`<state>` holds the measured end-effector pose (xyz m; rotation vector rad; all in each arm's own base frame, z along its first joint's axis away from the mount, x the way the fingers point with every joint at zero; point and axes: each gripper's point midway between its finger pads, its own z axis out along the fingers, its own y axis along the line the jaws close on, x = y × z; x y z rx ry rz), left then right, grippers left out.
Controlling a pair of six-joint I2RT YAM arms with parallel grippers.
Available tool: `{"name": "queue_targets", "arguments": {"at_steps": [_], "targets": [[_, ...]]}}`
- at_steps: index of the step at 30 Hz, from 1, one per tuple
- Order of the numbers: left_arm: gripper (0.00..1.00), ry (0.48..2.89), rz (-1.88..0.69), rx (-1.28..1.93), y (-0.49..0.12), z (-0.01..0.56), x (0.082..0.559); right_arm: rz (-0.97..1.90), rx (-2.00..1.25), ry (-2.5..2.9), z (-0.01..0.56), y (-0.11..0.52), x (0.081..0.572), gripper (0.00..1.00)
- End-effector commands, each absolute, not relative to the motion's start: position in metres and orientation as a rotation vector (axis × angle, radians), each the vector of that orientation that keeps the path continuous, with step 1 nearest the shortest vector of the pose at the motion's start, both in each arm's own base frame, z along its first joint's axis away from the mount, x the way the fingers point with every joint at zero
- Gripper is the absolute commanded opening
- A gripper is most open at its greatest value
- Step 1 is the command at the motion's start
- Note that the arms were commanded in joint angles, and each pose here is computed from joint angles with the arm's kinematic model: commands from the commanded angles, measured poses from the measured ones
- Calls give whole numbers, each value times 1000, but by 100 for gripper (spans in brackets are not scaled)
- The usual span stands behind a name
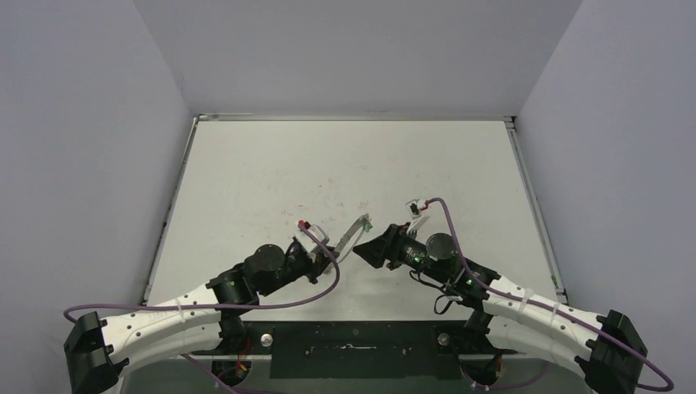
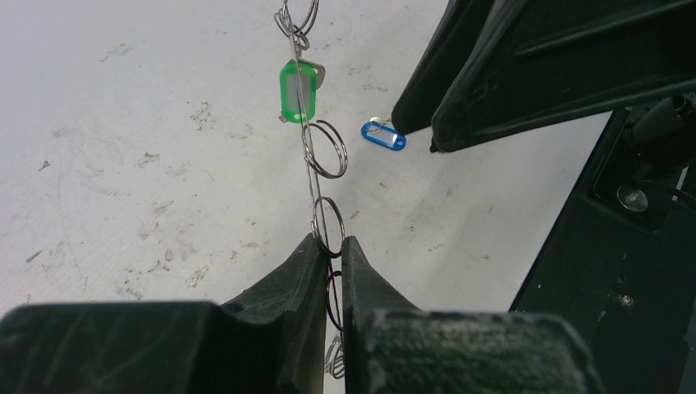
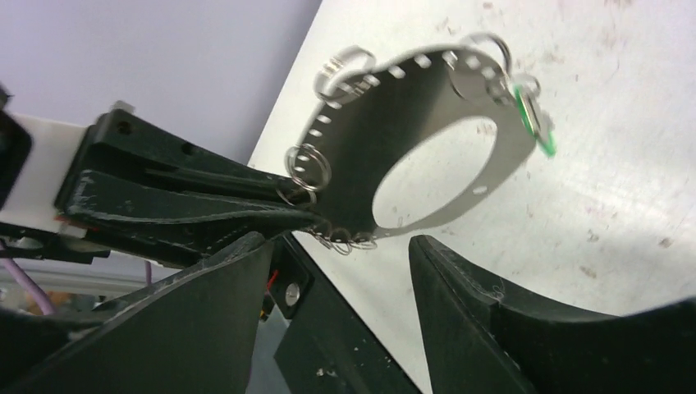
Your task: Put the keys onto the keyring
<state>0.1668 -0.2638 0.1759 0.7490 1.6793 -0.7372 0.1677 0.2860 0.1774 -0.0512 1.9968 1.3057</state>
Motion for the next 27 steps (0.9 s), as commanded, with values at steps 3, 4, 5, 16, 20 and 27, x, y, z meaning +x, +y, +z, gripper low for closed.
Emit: {"name": "queue_targets", "arguments": {"at_steps": [3,4,5,16,20,27], "targets": [[0,1582,-777,775,-272,204,165,1185,-400,1760,241,285,167,67],[0,1579,-779,782,-273,204,165,1178,-439,1741,245,287,166,67],[0,1577,-781,788,-273,204,164,1177,-483,1728,247,289,164,67],[0,1566,-799,822,-277,206,160,1054,-662,1805,224,303,172,42],[0,1572,-795,813,-277,206,162,1027,-655,1820,218,300,175,29],[0,1575,-799,820,-279,205,162,1050,-613,1845,207,307,179,36]]}}
